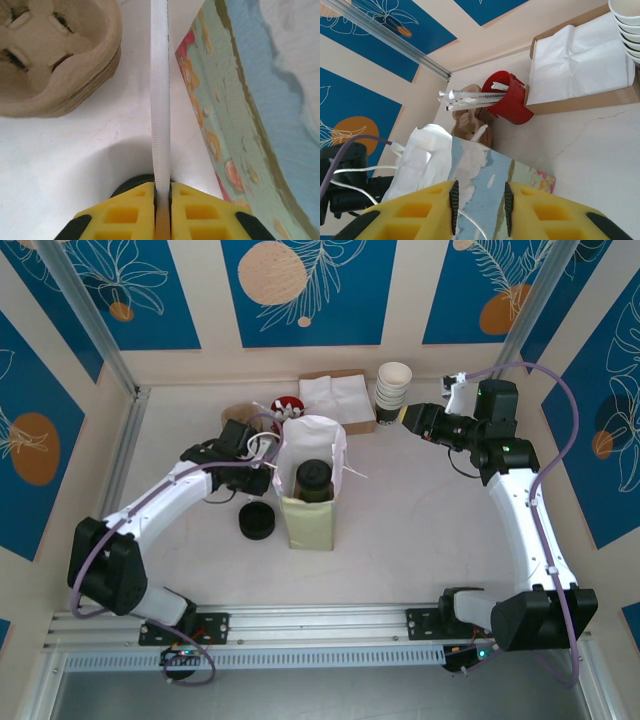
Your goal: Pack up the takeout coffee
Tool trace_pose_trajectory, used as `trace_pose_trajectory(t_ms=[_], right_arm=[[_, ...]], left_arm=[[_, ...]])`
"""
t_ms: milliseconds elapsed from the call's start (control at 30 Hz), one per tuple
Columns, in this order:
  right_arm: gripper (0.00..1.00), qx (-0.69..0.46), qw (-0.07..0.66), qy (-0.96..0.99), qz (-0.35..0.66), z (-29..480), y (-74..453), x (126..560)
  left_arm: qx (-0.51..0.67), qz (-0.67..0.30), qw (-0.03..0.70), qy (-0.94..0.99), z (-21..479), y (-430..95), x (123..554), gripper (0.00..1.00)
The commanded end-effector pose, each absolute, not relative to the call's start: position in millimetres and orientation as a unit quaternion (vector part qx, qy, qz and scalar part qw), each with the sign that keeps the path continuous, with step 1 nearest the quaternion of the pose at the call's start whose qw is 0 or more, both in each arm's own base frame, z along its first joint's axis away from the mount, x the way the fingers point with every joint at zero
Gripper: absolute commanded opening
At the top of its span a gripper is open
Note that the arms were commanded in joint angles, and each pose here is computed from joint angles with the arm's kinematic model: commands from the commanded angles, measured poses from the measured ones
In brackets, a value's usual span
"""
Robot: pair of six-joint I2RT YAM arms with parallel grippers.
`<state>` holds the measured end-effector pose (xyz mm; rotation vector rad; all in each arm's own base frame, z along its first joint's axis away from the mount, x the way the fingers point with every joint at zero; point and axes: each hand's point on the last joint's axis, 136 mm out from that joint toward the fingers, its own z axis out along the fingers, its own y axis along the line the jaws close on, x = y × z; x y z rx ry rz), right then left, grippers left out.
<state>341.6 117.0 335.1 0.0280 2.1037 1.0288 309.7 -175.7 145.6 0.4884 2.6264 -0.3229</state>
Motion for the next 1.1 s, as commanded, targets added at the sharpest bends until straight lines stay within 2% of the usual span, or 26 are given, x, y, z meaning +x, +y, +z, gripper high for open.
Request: trace_pose_trajectory(t_ms=[0,567,733,900,1067], right_arm=[[0.32,0.001,0.395,0.821,0.413,343,119,332],[0.33,-0.005,0.404,0.813,0.419,354,122,333],[0.33,-0.006,0.403,0.813,0.42,355,123,333],[0.32,-0.007,0.405,0.811,0.422,356,124,333],[0.33,-0.008,0.405,0.81,0.425,356,127,333]], left_arm=[[0.166,-0.099,0.239,0.952,170,-165,300,0.11],[0.102,-0.059,0.399,0.909,298,-118,285,0.09],[0.097,-0.113,0.469,0.87,356,-126,282,0.09],[0.104,-0.208,0.525,0.819,408,-150,271,0.09],[0.116,-0.291,0.552,0.773,435,-184,269,0.09]])
